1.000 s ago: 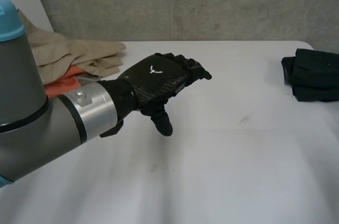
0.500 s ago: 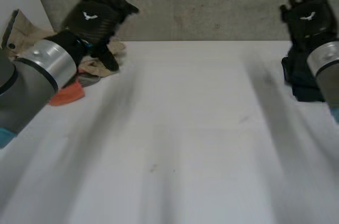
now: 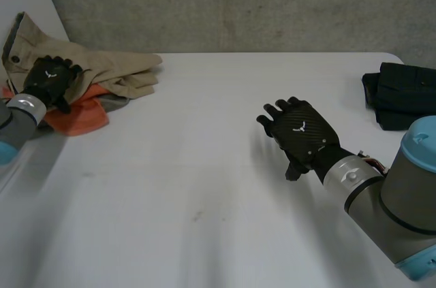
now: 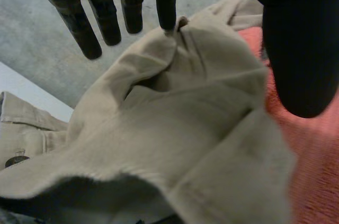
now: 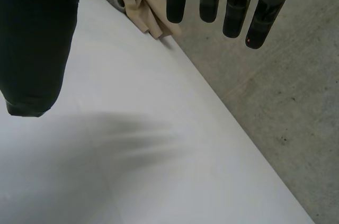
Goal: Fold the laundry.
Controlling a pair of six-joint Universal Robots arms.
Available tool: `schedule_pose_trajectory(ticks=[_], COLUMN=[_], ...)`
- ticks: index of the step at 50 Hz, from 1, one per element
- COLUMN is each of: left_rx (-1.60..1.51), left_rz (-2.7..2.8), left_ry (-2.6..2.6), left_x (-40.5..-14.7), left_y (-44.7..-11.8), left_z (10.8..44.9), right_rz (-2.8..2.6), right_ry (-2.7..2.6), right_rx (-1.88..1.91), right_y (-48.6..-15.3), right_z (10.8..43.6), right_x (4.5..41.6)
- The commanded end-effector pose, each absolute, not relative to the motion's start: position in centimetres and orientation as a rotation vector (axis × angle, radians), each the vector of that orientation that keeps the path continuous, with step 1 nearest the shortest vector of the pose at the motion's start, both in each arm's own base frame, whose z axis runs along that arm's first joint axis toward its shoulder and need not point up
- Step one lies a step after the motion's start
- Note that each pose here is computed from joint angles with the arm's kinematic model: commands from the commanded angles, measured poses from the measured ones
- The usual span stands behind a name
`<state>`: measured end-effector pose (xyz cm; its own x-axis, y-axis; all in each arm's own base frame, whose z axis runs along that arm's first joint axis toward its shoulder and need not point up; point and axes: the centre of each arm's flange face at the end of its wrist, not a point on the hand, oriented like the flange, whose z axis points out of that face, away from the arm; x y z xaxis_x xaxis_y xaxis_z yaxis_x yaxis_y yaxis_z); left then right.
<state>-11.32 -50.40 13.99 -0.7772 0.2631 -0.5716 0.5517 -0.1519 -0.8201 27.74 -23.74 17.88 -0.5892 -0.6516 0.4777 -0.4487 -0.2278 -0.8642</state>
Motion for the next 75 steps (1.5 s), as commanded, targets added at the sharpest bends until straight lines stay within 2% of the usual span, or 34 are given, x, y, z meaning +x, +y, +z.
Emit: schedule_pose_trajectory(ticks=[1,9,13,19,23,27,28,31,32,35,36,39,40,44,47,54,61,72,75], left_rx=[0.76,0.719,0.661,0.614,0.647,0.689,0.699,0.717,0.744,0.82,0.895,1.03,1.128,1.361,1.438,1.383,1.133,0.998,0.99], left_rz=[-2.192,-2.219,-2.213,-2.259,-2.3,-2.409,-2.467,-2.55,-2.605,-2.666,-2.683,-2.665,-2.649,-2.599,-2.614,-2.636,-2.668,-2.404,-2.355], left_ry=[1.883,1.881,1.846,1.769,1.783,1.824,1.857,1.937,2.009,2.134,2.242,2.419,2.51,2.602,2.564,2.516,2.362,2.258,2.289], left_x=[-11.0,-11.1,-10.9,-12.1,-14.4,-18.6,-20.2,-22.5,-24.2,-26.8,-28.5,-31.0,-32.6,-35.7,-36.9,-36.2,-31.9,-26.5,-26.1], left_y=[-51.7,-52.6,-52.8,-51.7,-49.0,-44.4,-42.1,-38.2,-35.4,-31.0,-28.1,-24.1,-21.7,-17.4,-16.5,-17.7,-22.1,-27.6,-27.9], left_z=[14.6,13.4,13.9,17.8,20.4,23.8,25.1,26.4,27.0,27.2,26.8,25.5,24.7,23.4,23.6,25.0,27.5,24.4,23.3], right_rz=[-1.918,-1.896,-1.893,-1.908,-1.936,-1.983,-2.017,-2.064,-2.093,-2.133,-2.159,-2.197,-2.216,-2.237,-2.239,-2.189,-1.899,-1.394,-1.356], right_ry=[1.858,1.872,1.875,1.884,1.902,1.934,1.956,1.979,1.989,1.995,1.998,1.992,1.988,1.969,1.968,1.995,2.095,2.249,2.247], right_rx=[-1.333,-1.335,-1.337,-1.33,-1.314,-1.281,-1.255,-1.213,-1.192,-1.167,-1.149,-1.129,-1.119,-1.114,-1.113,-1.135,-1.256,-1.342,-1.371], right_y=[-23.6,-23.3,-23.3,-23.5,-23.9,-24.8,-25.5,-26.5,-27.0,-27.5,-27.9,-28.4,-28.6,-28.8,-28.8,-28.3,-26.3,-21.0,-19.9], right_z=[17.6,17.2,17.1,17.2,17.5,17.9,18.4,19.0,19.5,20.1,20.5,21.2,21.5,22.1,22.1,21.5,20.7,18.9,18.2], right_x=[27.6,27.5,27.5,27.4,27.3,26.8,26.4,25.9,25.7,25.7,25.6,25.6,25.6,25.9,25.9,25.8,25.8,25.4,25.4])
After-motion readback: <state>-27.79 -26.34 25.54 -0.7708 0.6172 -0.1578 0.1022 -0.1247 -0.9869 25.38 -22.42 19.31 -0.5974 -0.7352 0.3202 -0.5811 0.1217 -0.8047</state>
